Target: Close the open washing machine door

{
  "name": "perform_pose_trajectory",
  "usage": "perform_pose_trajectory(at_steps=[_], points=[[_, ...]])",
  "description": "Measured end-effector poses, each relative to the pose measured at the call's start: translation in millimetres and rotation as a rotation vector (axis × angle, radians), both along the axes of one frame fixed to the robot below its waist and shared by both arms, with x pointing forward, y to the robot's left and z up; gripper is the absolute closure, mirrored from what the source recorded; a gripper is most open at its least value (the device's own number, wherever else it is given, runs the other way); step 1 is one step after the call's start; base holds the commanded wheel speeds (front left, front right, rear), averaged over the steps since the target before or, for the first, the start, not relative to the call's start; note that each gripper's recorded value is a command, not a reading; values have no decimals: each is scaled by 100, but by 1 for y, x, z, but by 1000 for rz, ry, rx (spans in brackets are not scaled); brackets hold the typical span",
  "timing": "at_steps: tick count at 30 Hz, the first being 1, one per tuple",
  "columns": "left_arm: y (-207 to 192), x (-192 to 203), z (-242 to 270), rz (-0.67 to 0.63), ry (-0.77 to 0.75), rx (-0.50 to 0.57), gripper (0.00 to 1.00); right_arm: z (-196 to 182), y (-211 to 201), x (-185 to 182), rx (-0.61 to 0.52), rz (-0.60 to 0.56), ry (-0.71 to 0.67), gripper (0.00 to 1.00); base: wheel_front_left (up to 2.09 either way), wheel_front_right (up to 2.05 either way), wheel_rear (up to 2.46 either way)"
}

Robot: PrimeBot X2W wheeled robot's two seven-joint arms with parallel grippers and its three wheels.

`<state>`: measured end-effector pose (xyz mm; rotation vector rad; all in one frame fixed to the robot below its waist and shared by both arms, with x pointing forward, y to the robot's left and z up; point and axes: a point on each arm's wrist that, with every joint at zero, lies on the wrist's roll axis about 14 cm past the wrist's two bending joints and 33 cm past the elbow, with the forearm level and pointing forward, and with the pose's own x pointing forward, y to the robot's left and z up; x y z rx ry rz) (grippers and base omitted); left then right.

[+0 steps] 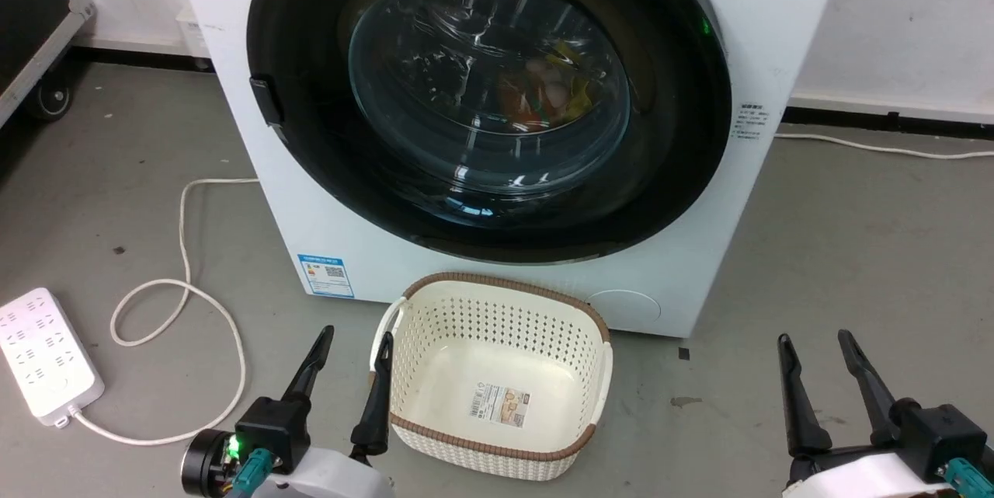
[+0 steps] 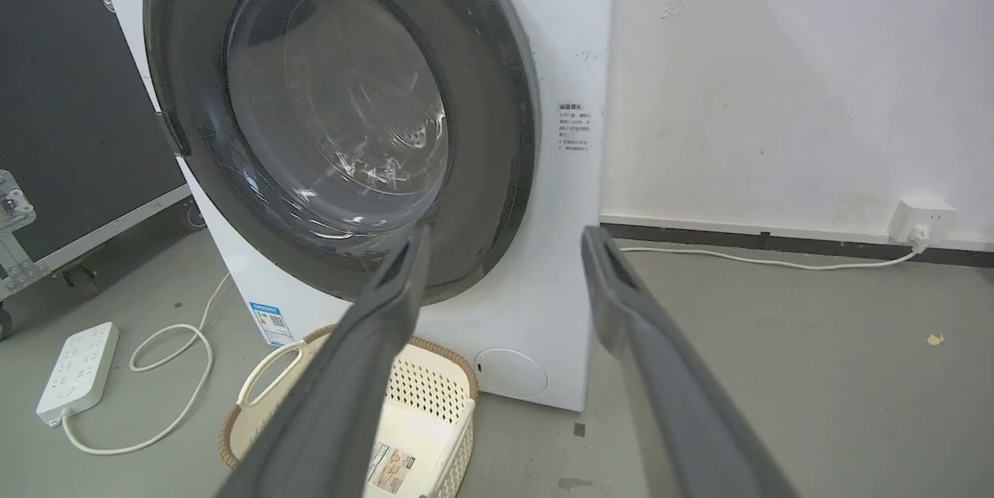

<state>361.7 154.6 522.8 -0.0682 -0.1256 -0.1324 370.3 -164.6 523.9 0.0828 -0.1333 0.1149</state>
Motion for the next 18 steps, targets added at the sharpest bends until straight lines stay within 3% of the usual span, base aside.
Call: perform_pose_trajectory(at_steps=[1, 2, 18], points=[[0, 0, -1, -1, 5, -2, 0, 0, 0, 0, 0, -1, 1, 0, 0, 0, 0], [-1, 0, -3, -2, 11, -2, 100, -1, 0, 0, 0, -1, 2, 100, 0, 0, 0], [0, 2, -2, 6, 20, 4, 100, -3, -1, 0, -7, -2, 22, 100, 0, 0, 0]])
